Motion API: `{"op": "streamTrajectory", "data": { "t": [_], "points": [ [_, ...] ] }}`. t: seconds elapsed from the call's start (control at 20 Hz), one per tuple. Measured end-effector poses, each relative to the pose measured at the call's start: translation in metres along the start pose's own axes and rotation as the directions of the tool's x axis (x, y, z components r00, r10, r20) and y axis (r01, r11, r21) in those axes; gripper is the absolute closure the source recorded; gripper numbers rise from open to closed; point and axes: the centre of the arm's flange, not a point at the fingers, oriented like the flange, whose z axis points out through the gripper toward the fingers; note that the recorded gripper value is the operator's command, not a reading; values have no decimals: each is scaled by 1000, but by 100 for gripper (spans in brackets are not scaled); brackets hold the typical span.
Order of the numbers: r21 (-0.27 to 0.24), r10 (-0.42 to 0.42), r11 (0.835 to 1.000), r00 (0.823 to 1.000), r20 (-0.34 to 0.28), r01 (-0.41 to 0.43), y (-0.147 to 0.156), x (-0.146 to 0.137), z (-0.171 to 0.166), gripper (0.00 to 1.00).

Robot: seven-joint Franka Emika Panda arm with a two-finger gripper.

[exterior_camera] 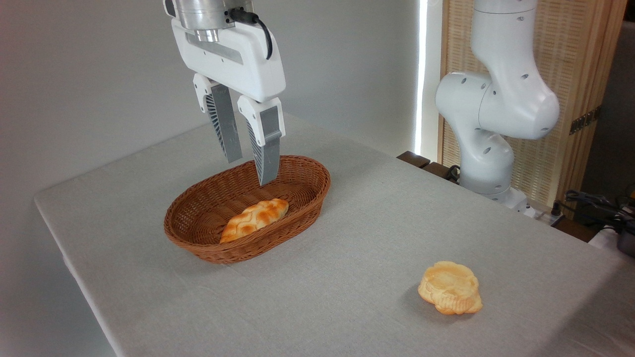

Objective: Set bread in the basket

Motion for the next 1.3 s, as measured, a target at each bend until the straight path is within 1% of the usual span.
{"op": "streamTrajectory", "data": {
  "t": [0.6,1.3],
  "points": [
    [-9,10,1000,1000,7,-10,3,5,5,0],
    [-9,3,1000,1000,7,-3,-1,3,5,0]
  ]
}}
